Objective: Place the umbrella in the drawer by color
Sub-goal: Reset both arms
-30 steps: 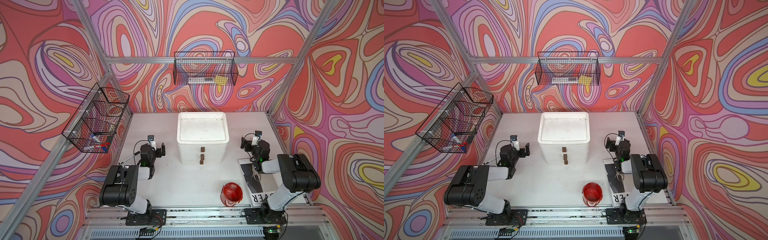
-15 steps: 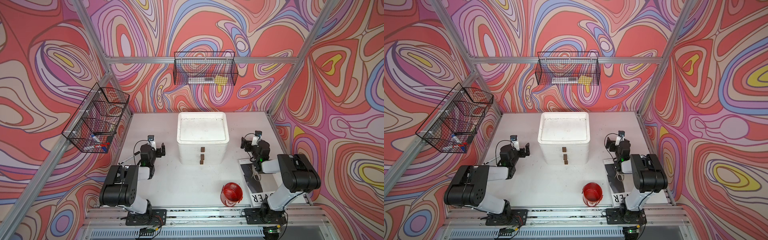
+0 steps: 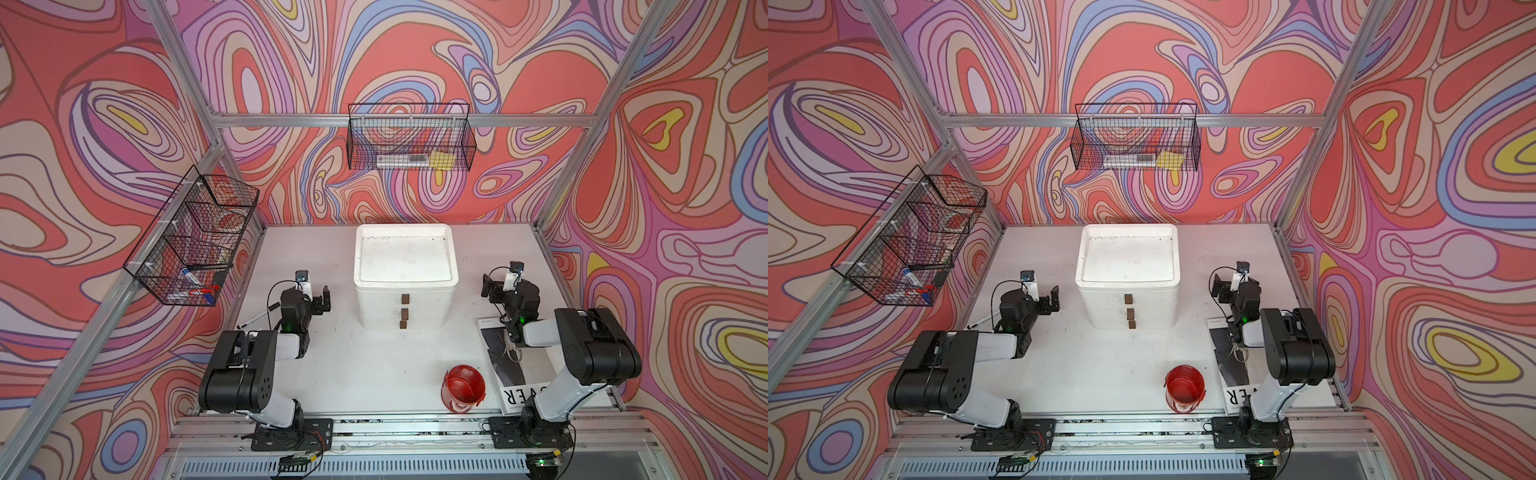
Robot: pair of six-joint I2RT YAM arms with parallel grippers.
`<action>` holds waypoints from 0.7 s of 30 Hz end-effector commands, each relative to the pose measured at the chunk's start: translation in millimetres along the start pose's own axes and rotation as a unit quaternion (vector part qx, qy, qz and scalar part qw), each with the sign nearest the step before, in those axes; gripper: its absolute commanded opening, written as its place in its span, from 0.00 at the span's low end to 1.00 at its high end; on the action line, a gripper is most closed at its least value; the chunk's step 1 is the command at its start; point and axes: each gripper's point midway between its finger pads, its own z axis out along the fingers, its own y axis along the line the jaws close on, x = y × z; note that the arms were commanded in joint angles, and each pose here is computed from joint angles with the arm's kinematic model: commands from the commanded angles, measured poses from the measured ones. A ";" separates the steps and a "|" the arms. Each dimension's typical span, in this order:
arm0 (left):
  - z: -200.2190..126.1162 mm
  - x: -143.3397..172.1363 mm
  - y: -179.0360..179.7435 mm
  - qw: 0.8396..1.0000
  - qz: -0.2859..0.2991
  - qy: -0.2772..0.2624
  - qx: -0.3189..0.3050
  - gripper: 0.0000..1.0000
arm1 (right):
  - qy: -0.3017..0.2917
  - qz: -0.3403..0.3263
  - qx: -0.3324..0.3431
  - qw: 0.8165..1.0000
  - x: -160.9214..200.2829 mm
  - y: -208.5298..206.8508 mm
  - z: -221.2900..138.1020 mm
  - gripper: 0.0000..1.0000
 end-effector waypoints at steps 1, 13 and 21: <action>-0.1 4.1 -1.3 1.000 0.000 0.007 0.005 0.99 | 0.003 0.002 0.000 1.000 1.0 -0.5 1.1 0.98; 0.0 4.4 -1.3 1.000 0.000 0.007 0.005 0.99 | 0.005 -0.002 -0.015 1.000 1.8 4.3 1.7 0.98; 0.0 3.8 -1.3 1.000 0.000 0.006 0.005 0.99 | 0.008 -0.003 -0.015 1.000 1.5 4.7 3.7 0.98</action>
